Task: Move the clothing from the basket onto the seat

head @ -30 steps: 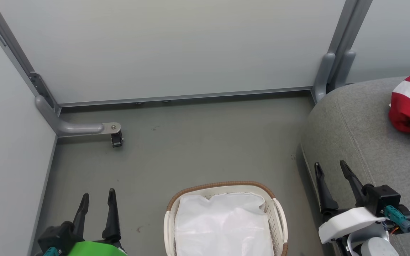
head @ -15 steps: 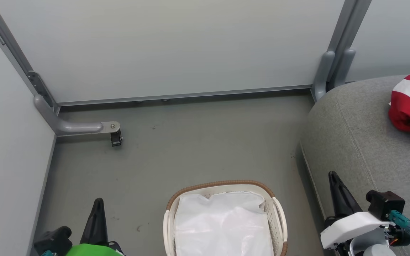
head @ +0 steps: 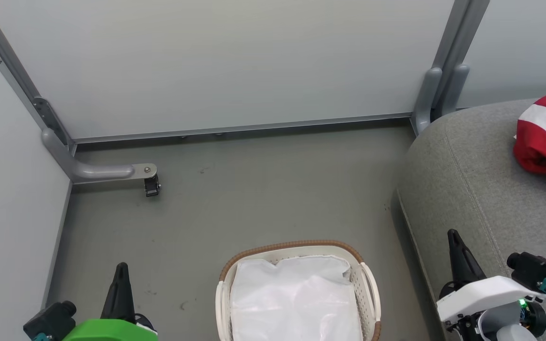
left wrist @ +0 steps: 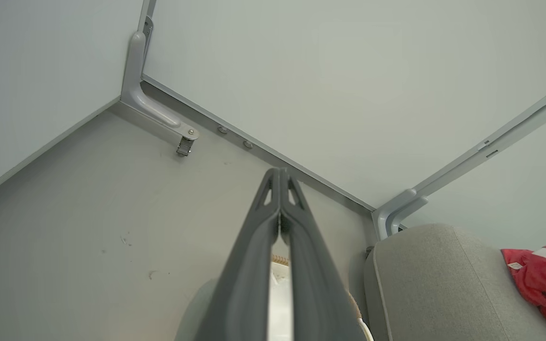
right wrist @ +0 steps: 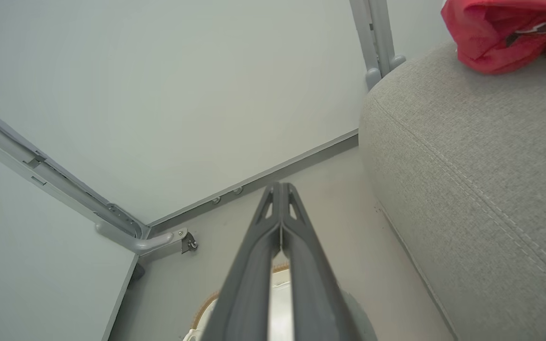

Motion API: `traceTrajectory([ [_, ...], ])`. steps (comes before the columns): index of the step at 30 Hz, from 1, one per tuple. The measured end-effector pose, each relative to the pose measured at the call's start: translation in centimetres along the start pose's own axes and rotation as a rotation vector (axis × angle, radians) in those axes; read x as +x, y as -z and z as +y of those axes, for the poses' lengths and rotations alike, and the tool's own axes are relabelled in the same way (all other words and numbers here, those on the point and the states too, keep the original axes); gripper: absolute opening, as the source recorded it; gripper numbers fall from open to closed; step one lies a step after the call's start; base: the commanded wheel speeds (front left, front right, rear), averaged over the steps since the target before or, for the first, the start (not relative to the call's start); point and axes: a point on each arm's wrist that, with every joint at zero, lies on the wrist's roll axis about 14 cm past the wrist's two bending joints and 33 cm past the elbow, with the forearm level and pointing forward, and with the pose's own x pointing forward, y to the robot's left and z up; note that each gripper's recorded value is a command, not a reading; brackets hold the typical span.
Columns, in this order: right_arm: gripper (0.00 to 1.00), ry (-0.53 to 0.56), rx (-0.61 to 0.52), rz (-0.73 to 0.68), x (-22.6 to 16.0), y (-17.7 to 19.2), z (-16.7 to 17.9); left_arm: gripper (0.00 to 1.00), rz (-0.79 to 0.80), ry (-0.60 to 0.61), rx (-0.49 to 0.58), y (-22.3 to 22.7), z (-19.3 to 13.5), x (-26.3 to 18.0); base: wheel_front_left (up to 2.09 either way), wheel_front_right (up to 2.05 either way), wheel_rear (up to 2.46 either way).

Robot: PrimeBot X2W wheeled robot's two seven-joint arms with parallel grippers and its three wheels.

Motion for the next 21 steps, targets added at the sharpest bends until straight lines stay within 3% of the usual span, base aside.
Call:
traceTrajectory([
  [21,0.00,0.058,0.291,-0.002,0.0,-0.7,-1.3,0.00,-0.007,-0.008,-0.256,-1.2,-0.2,1.2,0.00,0.00,0.00],
])
